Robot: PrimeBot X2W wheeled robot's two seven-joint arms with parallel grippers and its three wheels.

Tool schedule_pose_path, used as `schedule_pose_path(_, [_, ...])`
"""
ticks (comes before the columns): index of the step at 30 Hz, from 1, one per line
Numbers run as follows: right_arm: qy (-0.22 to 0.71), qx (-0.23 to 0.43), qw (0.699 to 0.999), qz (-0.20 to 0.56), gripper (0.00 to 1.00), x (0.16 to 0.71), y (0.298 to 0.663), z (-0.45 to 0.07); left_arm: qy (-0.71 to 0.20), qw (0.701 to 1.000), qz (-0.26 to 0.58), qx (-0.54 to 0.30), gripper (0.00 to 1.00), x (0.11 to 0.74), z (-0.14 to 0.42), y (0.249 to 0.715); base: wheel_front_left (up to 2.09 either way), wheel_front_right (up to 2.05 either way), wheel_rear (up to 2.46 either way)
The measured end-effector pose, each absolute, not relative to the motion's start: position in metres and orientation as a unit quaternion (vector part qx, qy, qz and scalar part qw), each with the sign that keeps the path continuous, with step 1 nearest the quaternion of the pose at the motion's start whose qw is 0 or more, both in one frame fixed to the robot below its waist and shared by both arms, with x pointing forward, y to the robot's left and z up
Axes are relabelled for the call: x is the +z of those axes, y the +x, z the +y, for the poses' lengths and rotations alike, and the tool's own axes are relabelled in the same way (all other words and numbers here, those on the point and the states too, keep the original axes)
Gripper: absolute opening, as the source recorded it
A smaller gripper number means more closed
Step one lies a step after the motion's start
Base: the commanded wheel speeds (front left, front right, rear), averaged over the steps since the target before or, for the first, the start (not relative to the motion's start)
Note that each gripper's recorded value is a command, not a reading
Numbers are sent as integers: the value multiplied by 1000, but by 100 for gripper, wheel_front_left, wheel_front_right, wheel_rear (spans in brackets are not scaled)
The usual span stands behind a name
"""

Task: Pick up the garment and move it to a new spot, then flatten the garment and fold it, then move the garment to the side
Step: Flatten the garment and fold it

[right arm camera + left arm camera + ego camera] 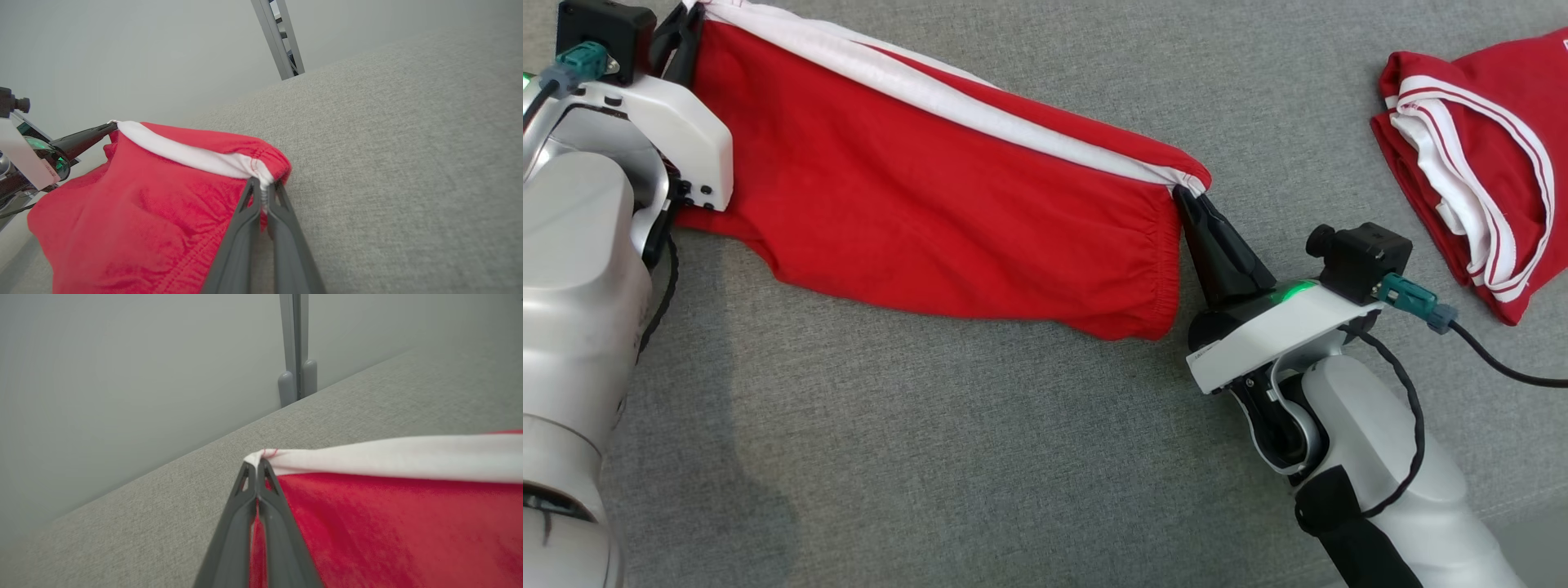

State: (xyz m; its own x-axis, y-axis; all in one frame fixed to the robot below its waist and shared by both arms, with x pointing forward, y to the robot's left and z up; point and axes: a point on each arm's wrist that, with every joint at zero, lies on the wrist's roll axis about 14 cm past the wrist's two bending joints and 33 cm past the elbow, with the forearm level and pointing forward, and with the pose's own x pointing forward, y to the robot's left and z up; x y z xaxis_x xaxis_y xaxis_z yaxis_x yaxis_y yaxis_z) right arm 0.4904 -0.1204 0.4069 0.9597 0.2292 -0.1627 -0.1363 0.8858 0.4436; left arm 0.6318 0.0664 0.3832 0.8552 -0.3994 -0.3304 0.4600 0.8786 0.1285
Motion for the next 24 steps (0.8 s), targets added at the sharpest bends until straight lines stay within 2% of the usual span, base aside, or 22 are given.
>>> schedule_pose_path(1, [220,95,965,106,0,407,490,-120,102,958,148,-221,0,383,67,633,0,0,0])
schedule_pose_path(2, [222,96,965,106,7,406,490,-120,103,959,148,-218,0,383,69,636,0,0,0])
schedule_pose_path(3, [224,95,964,106,82,407,491,-120,104,960,146,-216,21,384,70,637,0,0,0])
schedule_pose_path(4, [224,97,964,103,100,408,491,-119,103,960,147,-214,73,384,69,637,0,0,0])
schedule_pose_path(5, [226,97,964,102,100,409,491,-119,102,961,146,-212,100,384,68,637,0,0,0])
schedule_pose_path(13, [213,79,970,83,100,419,492,-133,71,972,139,-176,100,395,77,633,0,0,0])
schedule_pose_path(19, [214,57,972,83,100,417,482,-143,35,965,189,-177,100,378,78,602,0,0,0])
schedule_pose_path(24, [215,44,972,83,100,417,473,-150,41,949,259,-177,100,360,83,578,0,0,0])
